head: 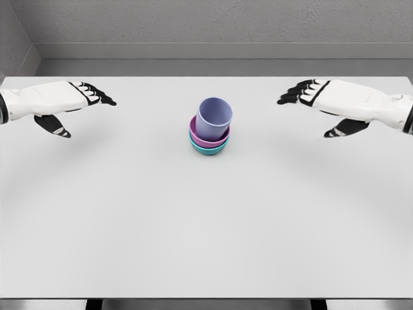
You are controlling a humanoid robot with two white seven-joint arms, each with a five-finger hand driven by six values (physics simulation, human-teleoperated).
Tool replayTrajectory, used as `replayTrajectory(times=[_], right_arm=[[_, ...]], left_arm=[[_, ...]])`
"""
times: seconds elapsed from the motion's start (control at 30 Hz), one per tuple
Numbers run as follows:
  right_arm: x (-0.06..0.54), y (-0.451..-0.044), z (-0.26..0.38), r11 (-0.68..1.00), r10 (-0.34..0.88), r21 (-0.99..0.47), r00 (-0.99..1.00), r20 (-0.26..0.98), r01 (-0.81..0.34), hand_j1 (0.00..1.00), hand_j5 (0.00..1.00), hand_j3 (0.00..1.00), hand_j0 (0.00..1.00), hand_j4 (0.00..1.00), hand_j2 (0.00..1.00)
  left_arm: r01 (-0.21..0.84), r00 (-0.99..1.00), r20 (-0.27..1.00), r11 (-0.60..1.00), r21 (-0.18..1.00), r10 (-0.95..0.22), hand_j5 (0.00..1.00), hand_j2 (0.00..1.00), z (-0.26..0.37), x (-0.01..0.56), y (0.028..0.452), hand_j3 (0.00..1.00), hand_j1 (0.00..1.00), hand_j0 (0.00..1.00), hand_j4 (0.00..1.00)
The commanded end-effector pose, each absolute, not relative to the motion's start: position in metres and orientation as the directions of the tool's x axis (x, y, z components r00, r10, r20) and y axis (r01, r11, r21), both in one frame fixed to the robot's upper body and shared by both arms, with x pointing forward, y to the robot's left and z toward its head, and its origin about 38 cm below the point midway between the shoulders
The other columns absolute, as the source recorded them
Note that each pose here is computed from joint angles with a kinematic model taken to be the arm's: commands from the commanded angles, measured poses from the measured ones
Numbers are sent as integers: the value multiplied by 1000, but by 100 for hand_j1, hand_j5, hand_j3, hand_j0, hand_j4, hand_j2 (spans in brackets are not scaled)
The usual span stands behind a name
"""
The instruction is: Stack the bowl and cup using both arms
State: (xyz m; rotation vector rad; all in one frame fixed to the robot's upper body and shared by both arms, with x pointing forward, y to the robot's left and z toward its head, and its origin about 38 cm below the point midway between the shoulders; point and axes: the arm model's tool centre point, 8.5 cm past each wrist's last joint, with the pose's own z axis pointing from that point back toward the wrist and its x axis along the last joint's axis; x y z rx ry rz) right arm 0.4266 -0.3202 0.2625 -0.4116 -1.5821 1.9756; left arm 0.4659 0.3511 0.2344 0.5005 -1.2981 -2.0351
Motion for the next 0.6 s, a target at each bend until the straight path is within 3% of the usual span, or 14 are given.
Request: replayTrajectory(times=[0.0,0.57], right_arm=[[426,-329,270,-138,613,-964,-784,97,-226,100,100,100,100,100,100],[424,-322,268,-140,597,-964,-796,101,-227,100,100,100,100,100,100]], left_arm=[[323,-703,33,-277,905,-710,100,100,237,466,352,100,100,100,100],[337,-693,41,-273,901,-720,100,100,232,464,357,100,100,100,100]])
